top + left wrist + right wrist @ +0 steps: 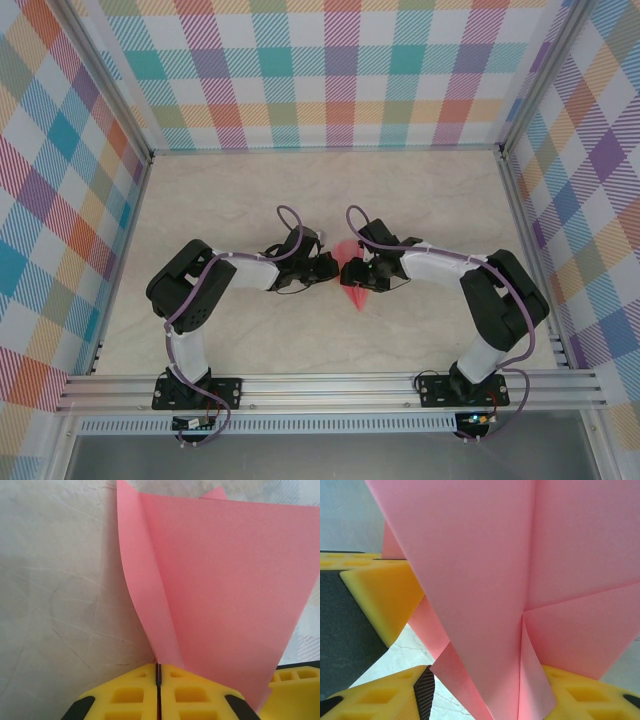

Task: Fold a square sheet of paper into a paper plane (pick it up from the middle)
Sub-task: Move a paper plane to the center of the table.

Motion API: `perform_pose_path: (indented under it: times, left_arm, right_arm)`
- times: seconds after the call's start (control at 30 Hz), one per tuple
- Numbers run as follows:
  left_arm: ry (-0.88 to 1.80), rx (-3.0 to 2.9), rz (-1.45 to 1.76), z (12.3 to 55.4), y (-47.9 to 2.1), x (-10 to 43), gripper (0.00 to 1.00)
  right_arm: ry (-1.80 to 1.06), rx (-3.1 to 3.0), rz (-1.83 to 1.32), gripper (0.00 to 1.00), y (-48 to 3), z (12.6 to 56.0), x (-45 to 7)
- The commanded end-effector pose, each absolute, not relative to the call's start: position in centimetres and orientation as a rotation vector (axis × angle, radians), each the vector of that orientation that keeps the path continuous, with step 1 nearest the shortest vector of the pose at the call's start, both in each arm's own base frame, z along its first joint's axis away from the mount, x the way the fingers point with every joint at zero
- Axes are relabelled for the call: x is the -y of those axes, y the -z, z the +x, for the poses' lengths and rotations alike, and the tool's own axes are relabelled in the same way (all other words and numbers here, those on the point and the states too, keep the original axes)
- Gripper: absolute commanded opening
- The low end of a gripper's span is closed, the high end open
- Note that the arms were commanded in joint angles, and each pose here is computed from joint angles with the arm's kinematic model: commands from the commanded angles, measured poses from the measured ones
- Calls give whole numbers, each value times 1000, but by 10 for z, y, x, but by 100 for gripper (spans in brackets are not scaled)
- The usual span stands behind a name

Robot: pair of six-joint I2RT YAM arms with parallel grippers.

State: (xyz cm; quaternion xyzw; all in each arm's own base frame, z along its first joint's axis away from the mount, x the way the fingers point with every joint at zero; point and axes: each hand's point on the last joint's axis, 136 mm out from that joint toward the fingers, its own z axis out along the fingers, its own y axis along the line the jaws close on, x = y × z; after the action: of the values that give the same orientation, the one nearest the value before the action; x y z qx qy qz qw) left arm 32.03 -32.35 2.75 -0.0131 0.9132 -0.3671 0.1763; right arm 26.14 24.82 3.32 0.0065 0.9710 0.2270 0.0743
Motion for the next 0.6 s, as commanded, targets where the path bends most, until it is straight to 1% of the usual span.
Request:
perform_pose_path:
  times: [0.0,0.07,0.1,0.27,0.4,0.57]
  left_arm:
    - [1014,-2598,-62,324,-26,317,9]
    - [1006,-2598,-65,324,-27,315,11]
    - [999,-2596,-67,324,-28,314,11]
    - [982,-2596,-70,325,-32,310,15]
    - [963,-2596,-73,324,-34,306,17]
    - [951,-2599,-69,322,-35,303,18]
  right_arm:
    - [-598,-2924,8,54,-32,264,-244]
    - [-569,-2926,17,54,-31,264,-242]
    - [-556,-2928,23,52,-30,265,-240]
    - [-525,-2935,28,41,-28,265,-238]
    - [-521,-2939,27,34,-27,265,-239]
    - [-522,-2943,19,33,-27,263,-242]
